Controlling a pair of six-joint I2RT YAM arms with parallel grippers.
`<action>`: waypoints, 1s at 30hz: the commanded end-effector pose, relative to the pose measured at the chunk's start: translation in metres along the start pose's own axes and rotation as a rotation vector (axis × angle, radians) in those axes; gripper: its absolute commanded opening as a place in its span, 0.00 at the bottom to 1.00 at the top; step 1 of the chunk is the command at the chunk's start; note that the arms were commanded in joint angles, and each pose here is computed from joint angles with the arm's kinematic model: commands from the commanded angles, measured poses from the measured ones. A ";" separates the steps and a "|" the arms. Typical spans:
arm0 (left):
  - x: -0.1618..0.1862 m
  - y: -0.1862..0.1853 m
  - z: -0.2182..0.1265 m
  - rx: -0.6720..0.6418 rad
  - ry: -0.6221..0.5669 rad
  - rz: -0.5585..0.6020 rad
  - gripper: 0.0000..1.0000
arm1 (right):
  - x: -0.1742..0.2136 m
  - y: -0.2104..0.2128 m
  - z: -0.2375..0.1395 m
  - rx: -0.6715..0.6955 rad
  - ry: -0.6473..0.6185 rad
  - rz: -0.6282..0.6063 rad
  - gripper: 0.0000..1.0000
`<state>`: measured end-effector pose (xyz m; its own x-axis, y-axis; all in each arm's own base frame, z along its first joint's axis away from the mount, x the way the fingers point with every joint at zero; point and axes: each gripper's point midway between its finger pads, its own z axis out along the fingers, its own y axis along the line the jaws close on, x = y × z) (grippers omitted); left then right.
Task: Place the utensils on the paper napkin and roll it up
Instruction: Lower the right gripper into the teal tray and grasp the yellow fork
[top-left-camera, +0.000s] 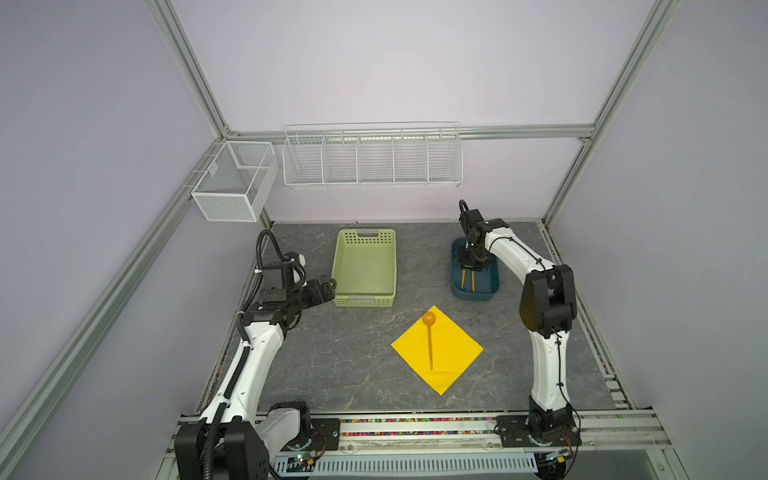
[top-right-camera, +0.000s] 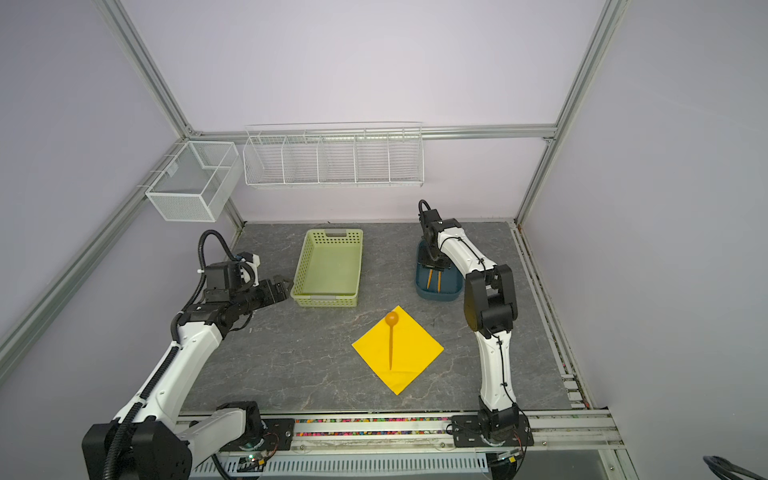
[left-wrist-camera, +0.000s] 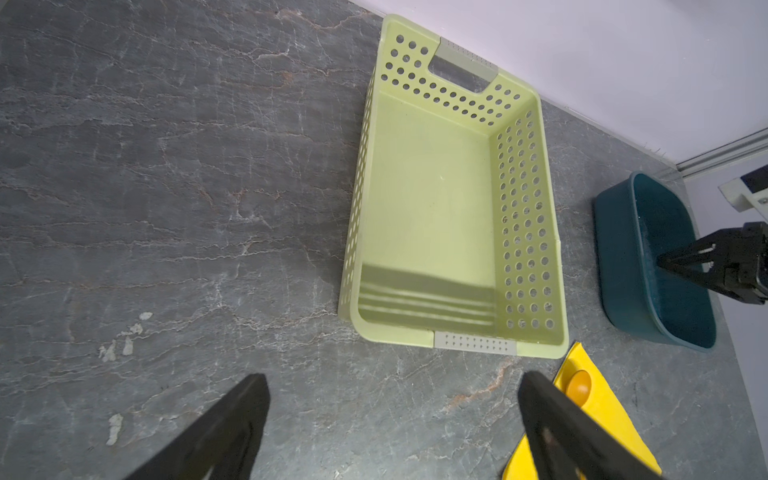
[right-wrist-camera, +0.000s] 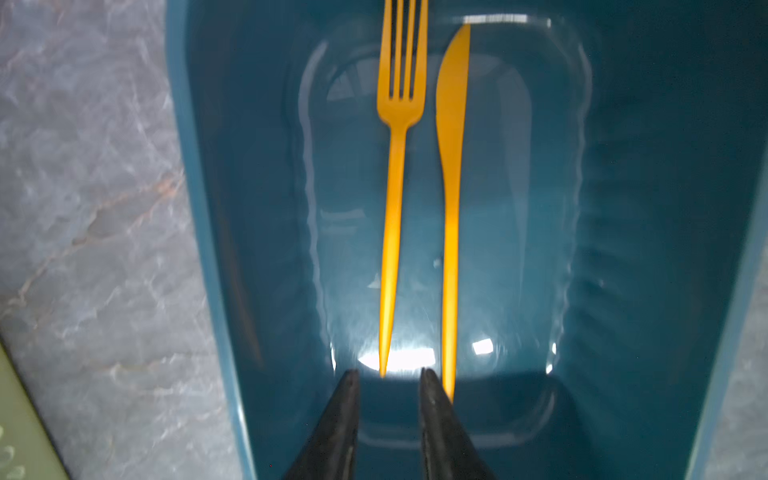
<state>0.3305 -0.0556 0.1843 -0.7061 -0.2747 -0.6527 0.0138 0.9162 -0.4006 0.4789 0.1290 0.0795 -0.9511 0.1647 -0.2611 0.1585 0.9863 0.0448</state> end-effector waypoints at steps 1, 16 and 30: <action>-0.010 -0.001 -0.003 -0.009 -0.013 0.016 0.95 | -0.008 -0.002 0.012 0.004 0.023 -0.014 0.28; -0.007 0.003 0.003 -0.021 0.015 0.014 0.95 | -0.033 -0.005 0.050 0.020 0.037 -0.013 0.26; -0.008 0.003 0.002 -0.025 0.012 0.019 0.95 | -0.029 -0.008 0.077 0.007 0.068 -0.011 0.24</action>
<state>0.3336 -0.0550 0.1753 -0.7306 -0.2650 -0.6293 0.0027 0.9205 -0.3907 0.5268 0.1152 0.0245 -0.9607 0.1680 -0.2212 0.1666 0.9857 0.0249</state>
